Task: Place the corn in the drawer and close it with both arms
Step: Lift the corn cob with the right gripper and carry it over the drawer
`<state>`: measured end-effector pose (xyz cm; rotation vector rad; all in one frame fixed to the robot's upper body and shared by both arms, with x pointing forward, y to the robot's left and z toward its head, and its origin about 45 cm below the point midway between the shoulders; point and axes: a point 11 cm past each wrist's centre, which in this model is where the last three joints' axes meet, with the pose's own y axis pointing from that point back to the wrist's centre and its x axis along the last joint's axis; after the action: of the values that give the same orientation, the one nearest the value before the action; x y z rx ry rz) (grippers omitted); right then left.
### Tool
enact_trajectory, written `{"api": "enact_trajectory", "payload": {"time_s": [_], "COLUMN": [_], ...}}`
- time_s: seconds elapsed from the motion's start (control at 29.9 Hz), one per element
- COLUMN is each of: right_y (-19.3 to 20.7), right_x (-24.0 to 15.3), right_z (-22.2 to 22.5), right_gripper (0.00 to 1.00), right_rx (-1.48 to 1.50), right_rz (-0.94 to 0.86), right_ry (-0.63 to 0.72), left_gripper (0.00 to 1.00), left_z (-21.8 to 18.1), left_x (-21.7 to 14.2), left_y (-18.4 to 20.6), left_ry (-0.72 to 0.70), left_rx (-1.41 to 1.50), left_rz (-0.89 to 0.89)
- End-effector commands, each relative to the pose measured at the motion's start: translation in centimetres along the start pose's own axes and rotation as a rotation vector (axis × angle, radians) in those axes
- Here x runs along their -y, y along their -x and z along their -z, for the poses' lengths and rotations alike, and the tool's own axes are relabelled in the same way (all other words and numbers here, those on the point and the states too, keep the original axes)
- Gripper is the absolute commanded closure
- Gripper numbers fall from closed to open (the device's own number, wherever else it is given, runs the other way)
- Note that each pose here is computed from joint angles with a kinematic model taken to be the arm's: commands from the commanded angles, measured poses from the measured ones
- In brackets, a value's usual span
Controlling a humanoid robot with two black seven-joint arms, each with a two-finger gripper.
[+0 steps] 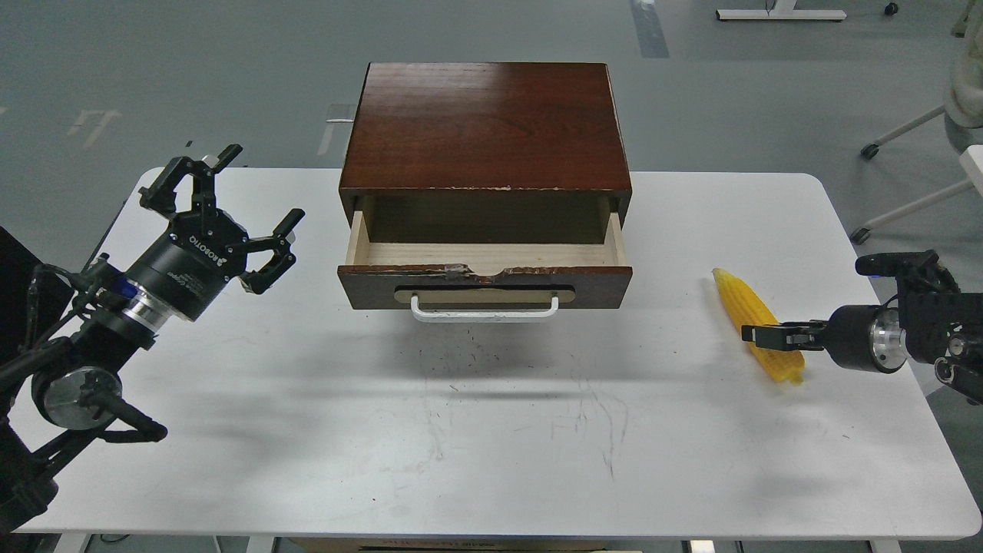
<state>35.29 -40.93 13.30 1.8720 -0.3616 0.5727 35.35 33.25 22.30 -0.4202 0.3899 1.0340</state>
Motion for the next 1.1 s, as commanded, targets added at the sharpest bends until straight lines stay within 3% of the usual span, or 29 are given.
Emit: {"api": "enact_trajectory", "payload": {"time_s": [0.0,0.23,0.37,0.43,0.57,0.77,0.97,1.07], "right_y": [-1.5,-10.6,-18.3,-19.7,-23.7,-23.2,-20.1,-19.3], "right_x": [-0.4,-4.7,-8.1,-8.6,-8.3,-5.3,-2.5,-1.7], "right_z": [0.4,3.0,8.0,9.9,18.8,30.2,36.5,37.3], "right_gripper": [0.92,0.92,0.91,0.91,0.91,0.91,0.90,0.90], "right_rx": [-0.005,-0.054,-0.171,-0.208,-0.420,-0.693,-0.896,-1.002], "right_rz": [-0.035,-0.219,-0.345,-0.353,-0.305,-0.180,-0.084,-0.070], "right_ry": [-0.010,-0.056,-0.118,-0.145,-0.214,-0.301,-0.352,-0.338], "left_gripper": [0.00,0.00,0.00,0.00,0.00,0.00,0.00,0.00], "left_z": [-0.1,-0.8,-0.9,-0.9,-1.2,-1.2,-1.4,-1.6], "left_x": [0.0,0.1,0.2,0.2,0.3,0.3,0.1,0.1], "left_y": [0.0,-0.1,-0.1,-0.1,-0.1,-0.1,-0.3,-0.3], "left_ry": [0.001,0.016,0.019,0.019,0.031,0.028,0.025,0.027], "left_rx": [0.003,0.010,0.010,0.010,0.012,0.012,0.021,0.025], "left_rz": [0.001,-0.001,0.000,0.000,0.001,0.001,-0.004,-0.004]}}
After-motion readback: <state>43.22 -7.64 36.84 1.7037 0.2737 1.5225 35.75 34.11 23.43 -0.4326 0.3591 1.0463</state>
